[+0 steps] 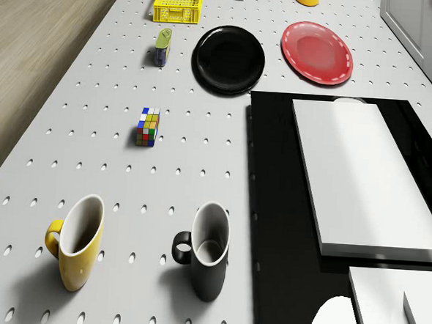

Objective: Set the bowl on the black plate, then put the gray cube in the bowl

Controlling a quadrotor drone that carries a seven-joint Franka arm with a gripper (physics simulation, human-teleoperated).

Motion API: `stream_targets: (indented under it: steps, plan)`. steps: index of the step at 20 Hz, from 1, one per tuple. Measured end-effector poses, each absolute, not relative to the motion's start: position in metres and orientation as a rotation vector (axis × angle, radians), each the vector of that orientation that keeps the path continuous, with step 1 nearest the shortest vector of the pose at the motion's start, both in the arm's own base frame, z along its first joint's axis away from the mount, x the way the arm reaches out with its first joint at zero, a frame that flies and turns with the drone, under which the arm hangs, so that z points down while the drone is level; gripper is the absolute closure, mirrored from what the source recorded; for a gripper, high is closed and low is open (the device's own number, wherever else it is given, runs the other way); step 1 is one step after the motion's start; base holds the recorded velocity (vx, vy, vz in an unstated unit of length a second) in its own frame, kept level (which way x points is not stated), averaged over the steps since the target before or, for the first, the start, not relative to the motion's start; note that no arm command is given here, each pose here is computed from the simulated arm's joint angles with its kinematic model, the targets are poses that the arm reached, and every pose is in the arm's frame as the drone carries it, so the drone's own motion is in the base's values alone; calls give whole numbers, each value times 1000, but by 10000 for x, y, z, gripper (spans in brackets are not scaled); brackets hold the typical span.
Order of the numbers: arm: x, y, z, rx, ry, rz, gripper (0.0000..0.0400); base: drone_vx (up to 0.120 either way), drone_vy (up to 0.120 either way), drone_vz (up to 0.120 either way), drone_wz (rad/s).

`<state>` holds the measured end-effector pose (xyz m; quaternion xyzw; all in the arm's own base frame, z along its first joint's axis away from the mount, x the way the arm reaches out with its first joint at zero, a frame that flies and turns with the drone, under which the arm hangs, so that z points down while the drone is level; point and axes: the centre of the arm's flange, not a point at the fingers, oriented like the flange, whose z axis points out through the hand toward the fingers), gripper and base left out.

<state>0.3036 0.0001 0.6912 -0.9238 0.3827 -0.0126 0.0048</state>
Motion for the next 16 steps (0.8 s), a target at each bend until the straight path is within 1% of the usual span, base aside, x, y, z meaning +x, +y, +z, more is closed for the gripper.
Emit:
stream_targets:
  steps: [10,11,16]
  plan:
    - [3029,4,6913,-2894,1199,-53,0,4,0,0,0]
    - [3028,5,6913,-2894,1199,-54,0,120,-40,0,0]
    - [3024,12,6913,-2898,1201,-64,0,120,-120,0,0]
